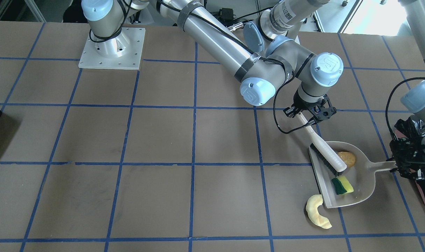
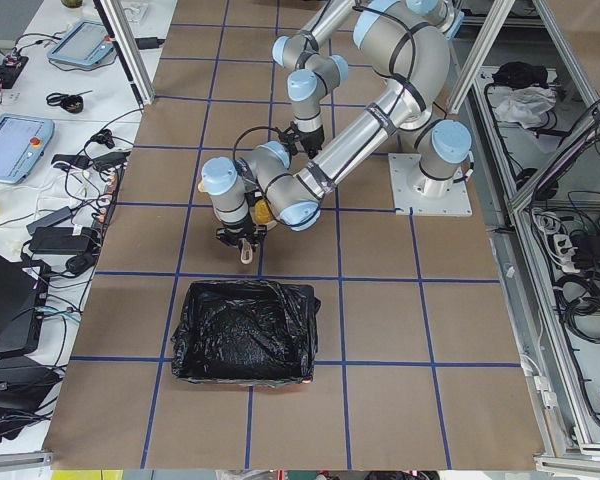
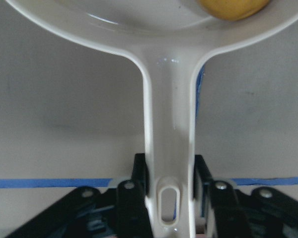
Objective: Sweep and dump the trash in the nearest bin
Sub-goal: 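Sweep the trash pieces into the dustpan with the brush in the right gripper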
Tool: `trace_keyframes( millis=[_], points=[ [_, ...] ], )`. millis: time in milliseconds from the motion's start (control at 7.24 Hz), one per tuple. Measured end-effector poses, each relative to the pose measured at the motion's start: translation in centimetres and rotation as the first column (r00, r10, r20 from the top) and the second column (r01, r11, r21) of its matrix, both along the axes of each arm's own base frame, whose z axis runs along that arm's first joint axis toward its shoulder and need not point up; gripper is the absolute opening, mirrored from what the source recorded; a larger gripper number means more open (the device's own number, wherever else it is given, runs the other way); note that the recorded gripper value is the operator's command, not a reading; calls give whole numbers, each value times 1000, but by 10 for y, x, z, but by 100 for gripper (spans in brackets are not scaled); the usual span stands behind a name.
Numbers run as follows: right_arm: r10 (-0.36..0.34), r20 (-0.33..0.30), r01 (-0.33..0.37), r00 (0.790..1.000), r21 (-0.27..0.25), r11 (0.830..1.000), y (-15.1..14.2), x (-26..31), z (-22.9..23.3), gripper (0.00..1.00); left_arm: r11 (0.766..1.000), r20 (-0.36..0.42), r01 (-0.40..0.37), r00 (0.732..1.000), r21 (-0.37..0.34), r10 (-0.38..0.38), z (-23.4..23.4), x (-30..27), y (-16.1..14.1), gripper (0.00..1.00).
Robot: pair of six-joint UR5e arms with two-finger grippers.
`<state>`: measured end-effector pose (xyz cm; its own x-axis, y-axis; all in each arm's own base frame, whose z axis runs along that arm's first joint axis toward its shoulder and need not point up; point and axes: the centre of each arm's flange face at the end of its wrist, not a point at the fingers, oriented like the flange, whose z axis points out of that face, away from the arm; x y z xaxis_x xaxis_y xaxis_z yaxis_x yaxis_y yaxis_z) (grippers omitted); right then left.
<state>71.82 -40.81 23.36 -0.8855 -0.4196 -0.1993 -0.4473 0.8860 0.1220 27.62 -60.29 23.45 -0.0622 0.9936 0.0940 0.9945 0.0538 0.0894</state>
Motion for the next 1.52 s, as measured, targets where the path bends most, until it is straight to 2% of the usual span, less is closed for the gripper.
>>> trace_keyframes(
  millis=[138,276,414,690,967,1105,1243,1381,1519],
  points=[
    [-72,-32,73,997,18,997,2,-6,13,0,1000,0,1,1000,0,-1,0,0,0,0],
    [-153,-64,155,986,29,988,-1,-13,23,0,1000,1,1,1000,-2,-1,-1,0,-1,0],
    [-253,-97,256,963,21,967,-9,-20,27,0,1000,3,1,1000,-5,-1,-1,1,-2,0],
    [-439,-130,441,889,-13,897,-54,-46,34,0,1000,17,0,1000,-18,0,1,6,-6,0],
    [-529,-110,529,842,-30,848,-110,-66,42,0,999,35,-3,999,-40,4,9,14,-18,0],
    [-550,-100,550,829,-35,835,-131,-63,33,0,999,42,-1,999,-51,3,11,21,-27,0],
    [-551,-88,550,830,-38,834,-146,-56,19,0,998,48,1,999,-59,2,12,26,-35,0],
    [-527,-74,525,847,-40,850,-155,-49,8,0,998,50,1,999,-63,2,12,29,-41,0],
    [-481,-66,479,874,-39,877,-157,-45,-2,0,998,48,1,999,-63,2,10,27,-45,0]
  ],
)
